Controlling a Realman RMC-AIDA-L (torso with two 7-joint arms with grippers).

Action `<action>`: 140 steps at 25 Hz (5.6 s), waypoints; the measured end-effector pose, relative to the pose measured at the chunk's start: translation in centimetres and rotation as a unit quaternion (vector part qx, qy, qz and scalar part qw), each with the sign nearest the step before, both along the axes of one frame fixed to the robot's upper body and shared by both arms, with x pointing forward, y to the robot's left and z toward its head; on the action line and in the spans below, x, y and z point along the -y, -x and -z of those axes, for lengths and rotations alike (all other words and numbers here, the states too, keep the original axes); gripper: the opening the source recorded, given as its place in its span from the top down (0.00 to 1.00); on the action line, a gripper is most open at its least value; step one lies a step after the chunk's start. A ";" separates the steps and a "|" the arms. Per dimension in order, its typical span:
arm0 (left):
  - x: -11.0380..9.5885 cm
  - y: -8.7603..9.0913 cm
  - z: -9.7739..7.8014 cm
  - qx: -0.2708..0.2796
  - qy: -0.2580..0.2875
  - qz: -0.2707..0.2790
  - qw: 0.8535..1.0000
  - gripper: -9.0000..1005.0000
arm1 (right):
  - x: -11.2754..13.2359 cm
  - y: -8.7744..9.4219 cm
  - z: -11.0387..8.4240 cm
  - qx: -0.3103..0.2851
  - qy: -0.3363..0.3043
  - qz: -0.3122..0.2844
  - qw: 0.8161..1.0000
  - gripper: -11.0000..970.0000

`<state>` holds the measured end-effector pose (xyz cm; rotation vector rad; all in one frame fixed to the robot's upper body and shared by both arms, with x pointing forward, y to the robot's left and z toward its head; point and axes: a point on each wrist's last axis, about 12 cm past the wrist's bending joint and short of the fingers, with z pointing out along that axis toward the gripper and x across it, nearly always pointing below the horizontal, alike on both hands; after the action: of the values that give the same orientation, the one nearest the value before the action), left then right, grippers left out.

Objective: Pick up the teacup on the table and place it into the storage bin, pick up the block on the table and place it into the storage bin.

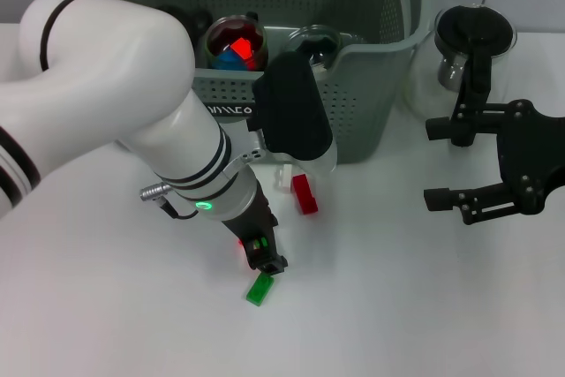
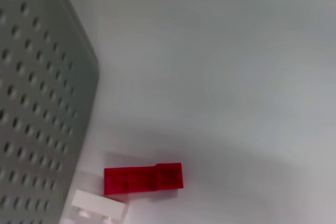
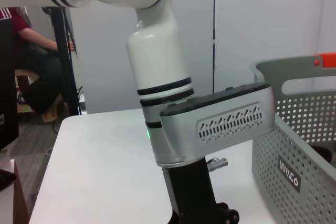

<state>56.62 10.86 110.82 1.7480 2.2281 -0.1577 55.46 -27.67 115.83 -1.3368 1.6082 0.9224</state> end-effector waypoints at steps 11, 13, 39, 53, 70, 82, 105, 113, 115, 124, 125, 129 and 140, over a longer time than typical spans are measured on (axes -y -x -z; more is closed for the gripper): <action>-0.2 -0.1 0.0 -0.002 -0.001 -0.005 1.000 0.49 | 0.0 0.0 0.0 0.000 0.000 0.001 1.000 0.04; -0.2 -0.1 0.0 -0.002 -0.001 -0.005 1.000 0.50 | 0.0 0.0 0.0 0.000 0.000 0.001 1.000 0.04; 0.1 0.0 -0.1 -0.016 -0.009 -0.018 1.000 0.58 | 0.1 0.0 0.0 0.001 -0.001 0.003 1.000 0.04; 0.5 0.3 -6.9 0.029 0.088 -0.068 0.993 0.55 | 0.4 0.3 0.2 0.003 -0.002 0.003 1.000 0.04; -11.5 -5.8 -16.6 0.107 0.328 -0.253 0.904 0.50 | 0.6 0.4 0.1 0.009 0.005 -0.003 1.000 0.04; -12.3 -8.5 -15.8 0.115 0.342 -0.298 0.884 0.42 | 0.6 0.9 0.1 0.002 0.000 -0.016 1.000 0.04; -9.2 3.2 -7.7 -0.047 0.238 -0.091 0.966 0.07 | 1.2 0.8 0.5 -0.003 -0.011 0.015 1.000 0.04; -7.5 3.7 -4.8 -0.065 0.160 0.035 0.984 0.07 | 0.8 0.4 0.2 0.000 -0.013 0.014 1.000 0.04; -7.2 3.7 -4.7 -0.063 0.151 0.052 0.985 0.07 | 0.7 0.2 0.1 -0.001 -0.014 0.014 1.000 0.04; -3.8 2.7 -4.4 0.010 0.010 0.180 0.984 0.08 | 0.4 -0.1 0.0 -0.029 -0.020 0.031 0.999 0.04; -3.4 2.7 -4.3 0.016 -0.003 0.193 0.981 0.08 | 0.4 -0.1 0.0 -0.032 -0.022 0.033 0.999 0.04; -2.3 2.6 -4.4 0.032 -0.039 0.232 0.971 0.09 | 0.3 0.0 0.2 -0.039 -0.029 0.039 0.998 0.04; 0.5 4.0 -3.7 0.046 -0.105 0.328 0.938 0.11 | 0.0 -0.2 0.3 -0.049 -0.044 0.044 0.997 0.04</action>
<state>52.62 10.34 114.54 2.5012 1.5596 0.0237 55.64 -27.65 115.49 -1.1680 1.6672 1.0058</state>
